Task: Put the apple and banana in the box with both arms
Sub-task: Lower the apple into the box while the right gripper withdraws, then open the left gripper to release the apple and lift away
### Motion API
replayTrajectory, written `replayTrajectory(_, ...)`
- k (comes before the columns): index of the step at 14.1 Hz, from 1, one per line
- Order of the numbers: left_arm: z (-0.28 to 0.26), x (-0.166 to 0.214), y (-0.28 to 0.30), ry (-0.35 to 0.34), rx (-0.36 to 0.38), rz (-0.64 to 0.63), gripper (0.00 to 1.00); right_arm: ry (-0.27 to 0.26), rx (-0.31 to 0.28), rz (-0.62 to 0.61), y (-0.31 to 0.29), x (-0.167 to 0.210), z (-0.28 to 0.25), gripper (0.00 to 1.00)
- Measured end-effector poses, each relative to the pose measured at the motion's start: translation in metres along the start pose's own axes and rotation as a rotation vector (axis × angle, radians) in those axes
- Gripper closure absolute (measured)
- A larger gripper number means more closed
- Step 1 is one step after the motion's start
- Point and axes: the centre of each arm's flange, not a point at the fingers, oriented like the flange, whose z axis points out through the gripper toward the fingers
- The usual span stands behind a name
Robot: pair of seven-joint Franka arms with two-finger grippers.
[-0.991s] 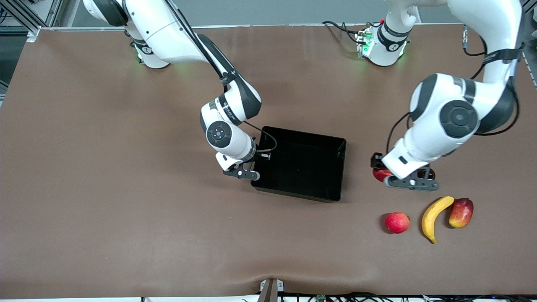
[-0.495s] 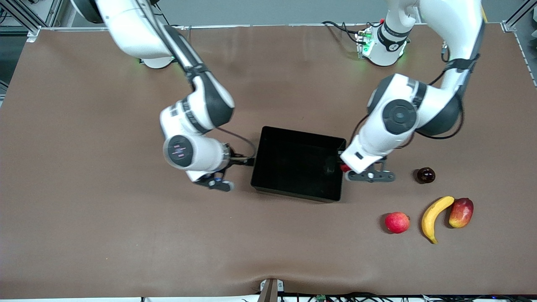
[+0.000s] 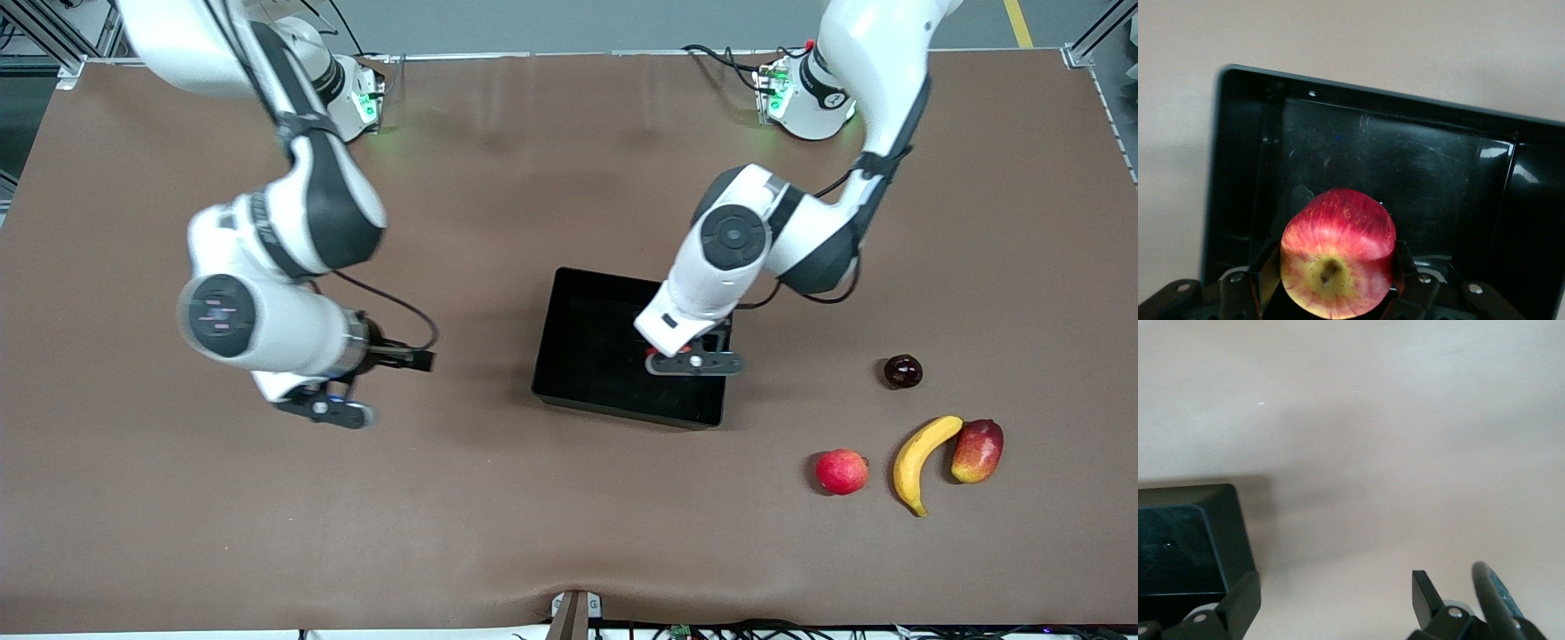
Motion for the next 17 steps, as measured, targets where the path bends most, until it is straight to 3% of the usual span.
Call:
replayTrajectory(5,0.051,-0.012,0.005,-0.034,0.085,0.073,0.29,0.003,0.033,-0.007,0.105,0.002,-0.082,0.0)
replayTrajectory(9,0.082,-0.029,0.0,-0.091,0.119,0.089,0.29,0.067,-0.02,-0.069,0.142,-0.026,-0.117,0.0)
replayTrajectory(17,0.101,-0.041,-0.006,-0.129,0.14,0.09,0.29,0.182,0.016,-0.225,0.264,-0.059,-0.19,0.0)
